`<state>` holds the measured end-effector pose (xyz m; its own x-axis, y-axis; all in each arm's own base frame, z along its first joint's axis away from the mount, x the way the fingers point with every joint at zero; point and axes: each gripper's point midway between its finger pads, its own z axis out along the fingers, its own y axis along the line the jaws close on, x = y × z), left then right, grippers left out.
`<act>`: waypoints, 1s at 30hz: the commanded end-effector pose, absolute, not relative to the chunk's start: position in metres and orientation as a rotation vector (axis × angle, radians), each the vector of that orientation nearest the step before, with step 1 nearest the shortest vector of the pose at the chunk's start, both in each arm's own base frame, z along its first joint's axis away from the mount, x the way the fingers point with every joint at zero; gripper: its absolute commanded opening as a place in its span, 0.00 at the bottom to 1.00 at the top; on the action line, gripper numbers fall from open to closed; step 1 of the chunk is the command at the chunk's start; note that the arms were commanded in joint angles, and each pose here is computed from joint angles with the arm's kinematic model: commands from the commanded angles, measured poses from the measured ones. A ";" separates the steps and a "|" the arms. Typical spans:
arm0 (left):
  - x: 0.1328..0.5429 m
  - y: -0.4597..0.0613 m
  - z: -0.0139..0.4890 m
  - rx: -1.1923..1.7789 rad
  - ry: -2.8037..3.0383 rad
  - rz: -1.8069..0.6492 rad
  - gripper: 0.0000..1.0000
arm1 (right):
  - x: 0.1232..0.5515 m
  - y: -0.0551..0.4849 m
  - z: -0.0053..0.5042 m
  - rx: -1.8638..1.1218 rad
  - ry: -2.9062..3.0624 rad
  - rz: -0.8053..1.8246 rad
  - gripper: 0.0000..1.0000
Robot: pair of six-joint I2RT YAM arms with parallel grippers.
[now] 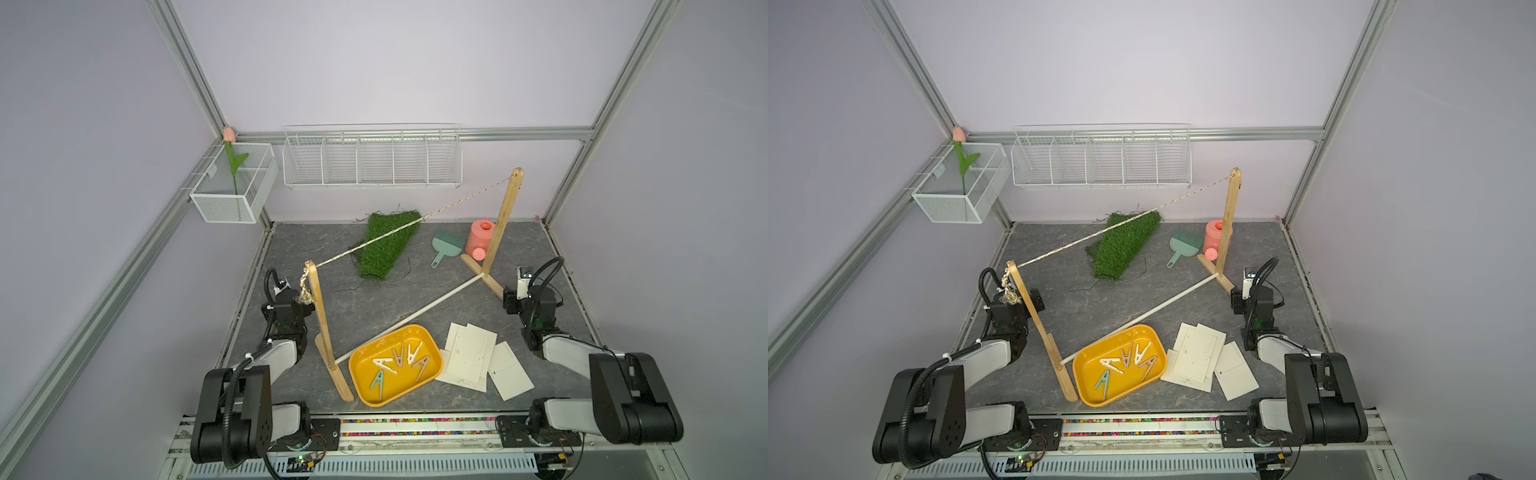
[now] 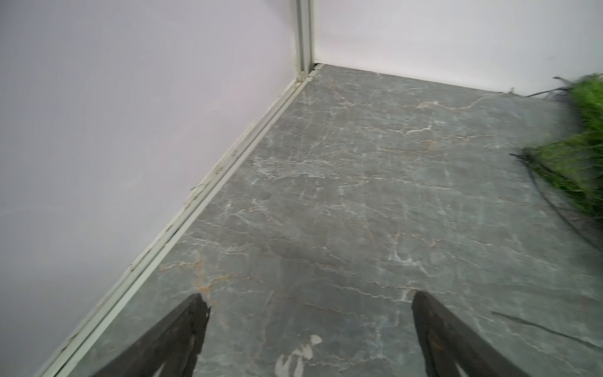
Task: Remove the postcards from the strings
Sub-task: Reset both arms
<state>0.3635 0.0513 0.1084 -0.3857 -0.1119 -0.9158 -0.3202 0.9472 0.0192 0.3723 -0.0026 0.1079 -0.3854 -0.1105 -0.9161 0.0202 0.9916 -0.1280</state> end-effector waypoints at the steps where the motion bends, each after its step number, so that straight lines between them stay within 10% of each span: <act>1: 0.391 0.027 0.137 -0.210 1.856 0.069 0.99 | 0.372 0.018 0.124 -0.138 1.863 -0.040 0.70; 15: 0.404 0.020 0.114 -0.154 1.870 0.092 0.99 | 0.395 -0.002 0.092 -0.025 1.926 -0.028 0.89; 30: 0.404 0.020 0.114 -0.156 1.871 0.095 0.99 | 0.395 -0.002 0.093 -0.025 1.913 -0.030 0.88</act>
